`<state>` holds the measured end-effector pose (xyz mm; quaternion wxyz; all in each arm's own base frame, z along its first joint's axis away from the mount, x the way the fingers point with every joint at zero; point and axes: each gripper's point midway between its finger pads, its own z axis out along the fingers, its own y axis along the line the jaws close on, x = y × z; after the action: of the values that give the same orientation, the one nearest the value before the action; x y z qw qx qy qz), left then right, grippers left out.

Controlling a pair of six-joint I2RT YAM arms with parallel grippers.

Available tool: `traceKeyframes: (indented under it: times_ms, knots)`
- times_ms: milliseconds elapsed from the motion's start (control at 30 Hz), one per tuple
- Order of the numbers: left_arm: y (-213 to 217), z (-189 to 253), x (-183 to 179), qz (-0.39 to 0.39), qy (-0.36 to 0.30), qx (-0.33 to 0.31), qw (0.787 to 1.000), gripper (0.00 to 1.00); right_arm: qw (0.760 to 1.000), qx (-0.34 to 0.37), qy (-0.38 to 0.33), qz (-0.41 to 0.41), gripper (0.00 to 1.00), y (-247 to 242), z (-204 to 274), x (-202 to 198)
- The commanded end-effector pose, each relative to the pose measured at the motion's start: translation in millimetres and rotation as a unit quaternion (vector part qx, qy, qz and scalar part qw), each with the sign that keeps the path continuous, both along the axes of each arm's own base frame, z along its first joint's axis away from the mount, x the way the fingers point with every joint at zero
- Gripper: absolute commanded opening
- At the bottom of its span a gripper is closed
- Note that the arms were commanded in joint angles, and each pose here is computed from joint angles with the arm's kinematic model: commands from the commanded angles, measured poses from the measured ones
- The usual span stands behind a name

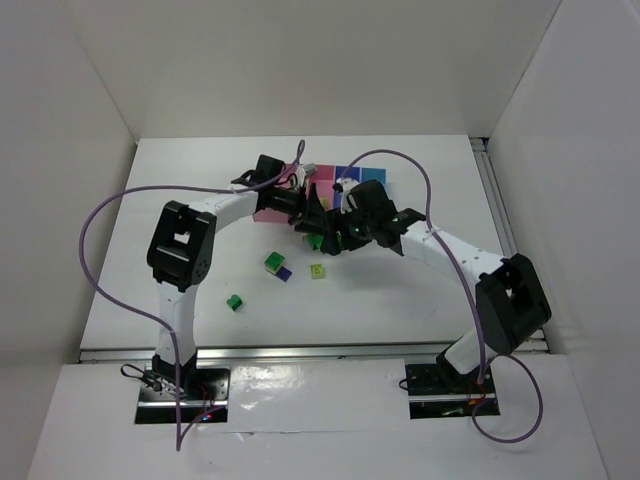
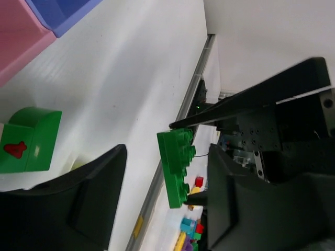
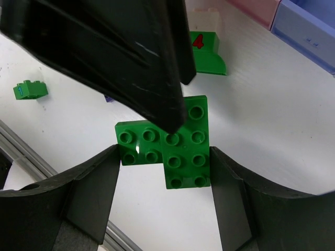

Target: Sort the legos into containers by color

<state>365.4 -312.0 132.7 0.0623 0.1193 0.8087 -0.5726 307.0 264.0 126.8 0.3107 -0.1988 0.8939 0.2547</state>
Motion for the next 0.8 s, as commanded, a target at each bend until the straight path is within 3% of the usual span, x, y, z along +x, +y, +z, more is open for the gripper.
traceKeyframes:
  times_ms: [0, 233, 333, 500, 567, 633, 767]
  knots:
    - [-7, 4, -6, -0.03, 0.009, -0.014, 0.999, 0.63, 0.999, 0.02, -0.032, 0.013, 0.51, 9, 28, 7]
    - [-12, 11, -8, -0.039, 0.006, -0.026, 0.999, 0.25, 0.999, 0.015, -0.03, 0.014, 0.51, 11, 27, 6]
    - [-12, 12, -10, -0.043, 0.008, -0.03, 0.999, 0.21, 1.0, 0.01, -0.022, 0.014, 0.51, 11, 22, 5]
    - [-13, 14, -9, -0.049, 0.006, -0.039, 0.998, 0.01, 1.0, -0.002, -0.019, 0.006, 0.52, 8, 14, 8]
    - [-14, 18, -9, -0.051, 0.007, -0.043, 0.998, 0.0, 1.0, -0.007, -0.028, -0.004, 0.52, 6, 17, 13]
    - [-14, 18, -9, -0.051, 0.007, -0.043, 0.998, 0.0, 0.999, -0.014, -0.031, -0.021, 0.62, 2, 16, 17]
    - [-12, 15, 0, -0.038, 0.004, -0.037, 0.999, 0.0, 0.998, -0.029, -0.031, -0.047, 0.92, -3, 12, 26]
